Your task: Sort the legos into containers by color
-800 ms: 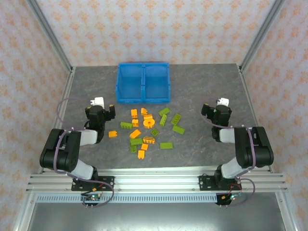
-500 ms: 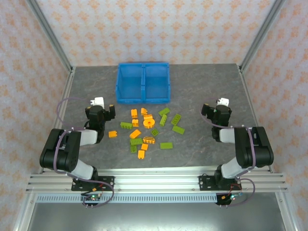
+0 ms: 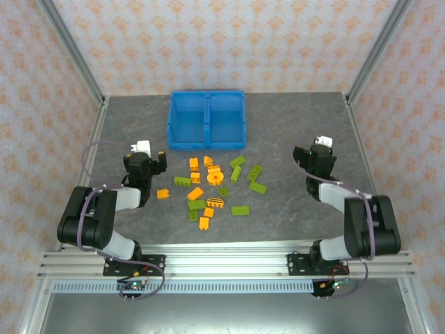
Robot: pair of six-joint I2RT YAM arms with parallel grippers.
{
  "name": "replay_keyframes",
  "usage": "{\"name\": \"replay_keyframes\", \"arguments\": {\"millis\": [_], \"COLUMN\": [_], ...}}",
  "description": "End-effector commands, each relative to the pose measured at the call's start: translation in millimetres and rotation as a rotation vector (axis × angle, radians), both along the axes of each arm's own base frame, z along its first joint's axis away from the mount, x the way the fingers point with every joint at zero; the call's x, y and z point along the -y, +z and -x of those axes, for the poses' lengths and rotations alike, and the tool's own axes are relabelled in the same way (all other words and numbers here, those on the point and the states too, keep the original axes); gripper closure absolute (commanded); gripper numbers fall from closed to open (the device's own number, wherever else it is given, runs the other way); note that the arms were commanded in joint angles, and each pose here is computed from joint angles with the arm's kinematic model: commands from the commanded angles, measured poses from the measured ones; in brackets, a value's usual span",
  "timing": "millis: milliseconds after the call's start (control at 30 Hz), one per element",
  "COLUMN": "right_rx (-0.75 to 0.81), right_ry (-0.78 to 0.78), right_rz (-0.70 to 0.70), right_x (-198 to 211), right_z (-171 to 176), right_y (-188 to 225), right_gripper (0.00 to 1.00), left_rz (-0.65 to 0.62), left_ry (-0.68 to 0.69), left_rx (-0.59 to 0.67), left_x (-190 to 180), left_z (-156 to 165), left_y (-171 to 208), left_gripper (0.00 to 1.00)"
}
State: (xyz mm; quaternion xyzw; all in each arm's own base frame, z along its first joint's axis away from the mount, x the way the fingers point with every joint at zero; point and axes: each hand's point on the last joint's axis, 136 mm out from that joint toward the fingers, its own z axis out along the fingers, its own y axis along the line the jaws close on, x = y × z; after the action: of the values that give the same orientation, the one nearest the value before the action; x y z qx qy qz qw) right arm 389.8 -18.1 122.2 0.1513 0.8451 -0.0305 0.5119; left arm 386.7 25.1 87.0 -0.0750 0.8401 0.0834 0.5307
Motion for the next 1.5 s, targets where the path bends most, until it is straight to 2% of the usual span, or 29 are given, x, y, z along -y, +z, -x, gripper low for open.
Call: {"name": "replay_keyframes", "arguments": {"millis": [0, 67, 200, 300, 400, 533, 633, 733, 800, 933, 1100, 1300, 1367, 1433, 1467], "right_rx": [-0.040, -0.108, -0.238, -0.382, -0.528, -0.671, -0.761, -0.789, -0.818, -0.859, -0.839, -0.842, -0.800, -0.715, -0.665], "right_ry": [-0.154, -0.103, 0.056, 0.182, 0.289, 0.387, 0.330, 0.292, 0.269, 0.236, 0.196, 0.146, 0.136, 0.132, 0.132], "right_rz": [-0.215, -0.293, -0.332, -0.295, -0.202, -0.090, -0.119, -0.171, -0.173, -0.133, -0.132, -0.149, -0.150, -0.156, -0.164], "right_x": [-3, -28, -82, -119, -149, -180, -187, -200, -203, -209, -208, -202, -198, -195, -195], "right_z": [19, 22, 21, 19, 17, 20, 29, 39, 42, 48, 43, 49, 47, 39, 34], "right_y": [48, 56, 59, 47, 25, -6, -30, -47, -59, -79, -93, -104, -95, -74, -60], "right_gripper": [0.01, 0.01, 0.01, 0.01, 0.01, 0.01, 0.01, 0.01, 0.01, 0.02, 0.25, 0.47, 0.57, 0.72, 0.73], "left_rz": [-0.038, -0.063, 0.031, 0.089, 0.080, -0.017, -0.139, -0.256, -0.280, -0.248, -0.292, -0.295, -0.302, -0.309, -0.310], "left_ry": [-0.015, -0.009, -0.051, -0.190, -0.420, -0.798, -1.059, -1.217, -1.240, -1.267, -1.236, -1.190, -1.167, -1.148, -1.136], "left_rx": [0.034, 0.035, 0.095, 0.081, 0.011, -0.133, -0.236, -0.287, -0.253, -0.136, -0.178, -0.142, -0.129, -0.104, -0.092], "left_x": [6, 11, 35, 73, 120, 171, 191, 194, 197, 209, 201, 197, 195, 193, 192], "left_z": [-1, 5, 9, 11, 22, 64, 104, 127, 128, 125, 119, 116, 114, 113, 112], "left_y": [35, 55, 106, 132, 153, 174, 177, 158, 147, 139, 123, 118, 119, 121, 123], "left_gripper": [0.00, 0.00, 0.00, 0.00, 0.00, 0.00, 0.00, 0.00, 0.00, 0.00, 0.00, 0.00, 0.00, 0.00, 0.00]}}
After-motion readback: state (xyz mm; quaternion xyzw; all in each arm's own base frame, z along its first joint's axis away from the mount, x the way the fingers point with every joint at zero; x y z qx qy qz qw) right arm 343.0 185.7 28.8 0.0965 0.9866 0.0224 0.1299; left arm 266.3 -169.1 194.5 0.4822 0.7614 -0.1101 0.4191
